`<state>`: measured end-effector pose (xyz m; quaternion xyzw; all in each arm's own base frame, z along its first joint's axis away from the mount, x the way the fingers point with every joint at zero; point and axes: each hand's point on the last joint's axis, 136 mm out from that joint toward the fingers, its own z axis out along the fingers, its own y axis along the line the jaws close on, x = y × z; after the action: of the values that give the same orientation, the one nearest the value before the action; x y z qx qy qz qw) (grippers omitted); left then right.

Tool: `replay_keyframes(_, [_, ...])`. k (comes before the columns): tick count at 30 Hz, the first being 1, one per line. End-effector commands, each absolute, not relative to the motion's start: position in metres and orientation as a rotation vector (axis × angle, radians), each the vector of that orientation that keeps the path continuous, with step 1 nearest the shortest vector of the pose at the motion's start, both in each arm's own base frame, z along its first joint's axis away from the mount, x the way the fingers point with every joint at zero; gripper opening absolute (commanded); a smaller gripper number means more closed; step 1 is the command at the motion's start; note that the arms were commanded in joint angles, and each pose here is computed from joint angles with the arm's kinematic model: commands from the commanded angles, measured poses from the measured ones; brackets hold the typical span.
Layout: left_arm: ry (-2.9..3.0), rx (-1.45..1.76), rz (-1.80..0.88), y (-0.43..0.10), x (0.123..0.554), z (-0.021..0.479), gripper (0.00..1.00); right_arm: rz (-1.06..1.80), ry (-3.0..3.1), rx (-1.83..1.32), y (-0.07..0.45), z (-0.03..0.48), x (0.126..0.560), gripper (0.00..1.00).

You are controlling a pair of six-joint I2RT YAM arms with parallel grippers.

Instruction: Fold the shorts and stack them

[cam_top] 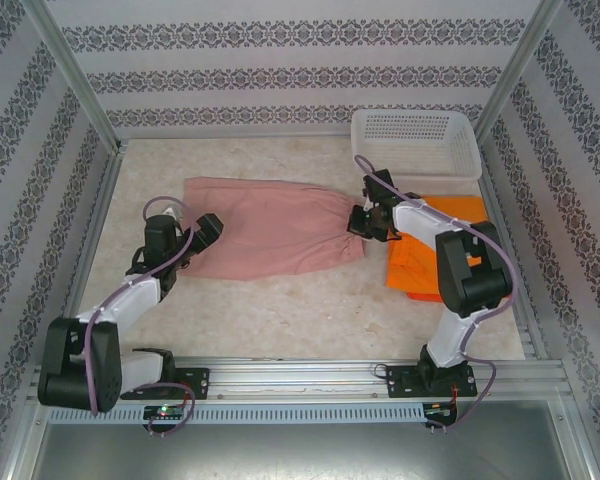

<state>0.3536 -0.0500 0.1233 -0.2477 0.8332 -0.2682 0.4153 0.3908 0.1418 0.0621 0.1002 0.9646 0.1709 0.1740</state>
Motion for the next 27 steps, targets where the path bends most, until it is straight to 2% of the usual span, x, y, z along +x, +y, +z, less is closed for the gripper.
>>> replay_keyframes(1, [2.079, -0.578, -0.593, -0.043, 0.347, 0.142, 1.0, 0.352, 2.645, 0.149, 0.133, 0.122, 0.391, 0.0])
replay_keyframes(10, [1.993, -0.532, -0.577, -0.039, 0.337, 0.174, 1.0, 0.127, 2.568, -0.118, 0.119, 0.219, 0.368, 0.0])
replay_keyframes(19, [2.011, -0.545, -0.607, -0.042, 0.334, 0.164, 1.0, -0.269, 2.517, -0.252, 0.084, 0.283, 0.381, 0.0])
replay_keyframes(27, [2.027, -0.561, -0.612, -0.042, 0.332, 0.157, 1.0, -0.368, 2.548, -0.347, 0.146, 0.276, 0.402, 0.0])
